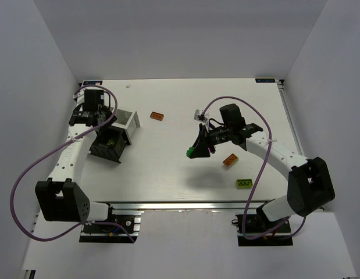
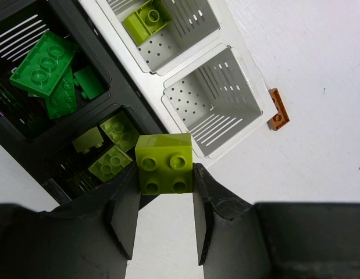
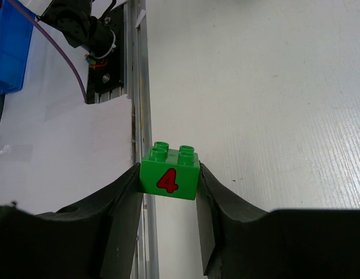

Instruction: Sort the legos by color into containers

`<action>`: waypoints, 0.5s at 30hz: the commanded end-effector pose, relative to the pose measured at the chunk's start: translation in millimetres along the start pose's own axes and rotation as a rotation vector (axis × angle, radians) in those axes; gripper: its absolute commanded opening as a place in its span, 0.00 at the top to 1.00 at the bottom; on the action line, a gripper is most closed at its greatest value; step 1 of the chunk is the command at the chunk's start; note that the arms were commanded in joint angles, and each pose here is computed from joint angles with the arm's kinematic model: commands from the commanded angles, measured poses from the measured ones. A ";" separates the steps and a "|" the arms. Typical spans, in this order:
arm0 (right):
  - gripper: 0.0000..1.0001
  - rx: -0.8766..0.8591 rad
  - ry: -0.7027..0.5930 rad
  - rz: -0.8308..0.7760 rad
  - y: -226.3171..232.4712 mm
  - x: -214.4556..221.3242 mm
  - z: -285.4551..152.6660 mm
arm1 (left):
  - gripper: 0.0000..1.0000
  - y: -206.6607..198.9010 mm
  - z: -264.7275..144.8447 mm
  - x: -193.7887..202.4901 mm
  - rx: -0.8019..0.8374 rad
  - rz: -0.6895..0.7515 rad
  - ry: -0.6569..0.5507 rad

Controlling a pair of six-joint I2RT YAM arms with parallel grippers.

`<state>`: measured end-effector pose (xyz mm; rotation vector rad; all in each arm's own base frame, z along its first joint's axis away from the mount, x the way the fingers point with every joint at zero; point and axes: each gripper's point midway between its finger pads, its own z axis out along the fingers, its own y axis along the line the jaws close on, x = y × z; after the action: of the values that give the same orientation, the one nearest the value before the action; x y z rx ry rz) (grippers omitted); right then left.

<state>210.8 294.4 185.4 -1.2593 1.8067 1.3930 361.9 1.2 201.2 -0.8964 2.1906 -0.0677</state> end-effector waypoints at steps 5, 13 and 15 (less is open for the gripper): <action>1.00 -0.022 -0.011 -0.014 0.7 -0.8 0.8 | 1.00 1.2 -7.2 -4.9 0.021 -0.003 -0.031; 1.00 -0.027 -0.011 -0.011 0.4 -1.4 1.3 | 1.00 -5.9 -5.2 -13.1 0.032 -0.029 -0.043; 1.00 -0.029 -0.010 -0.011 0.6 -0.8 1.4 | 1.00 -8.4 1.4 -11.7 0.024 -0.041 -0.018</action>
<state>211.0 294.6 184.2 -1.2594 1.8099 1.3950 362.0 1.7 196.0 -0.9047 2.1931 -0.0695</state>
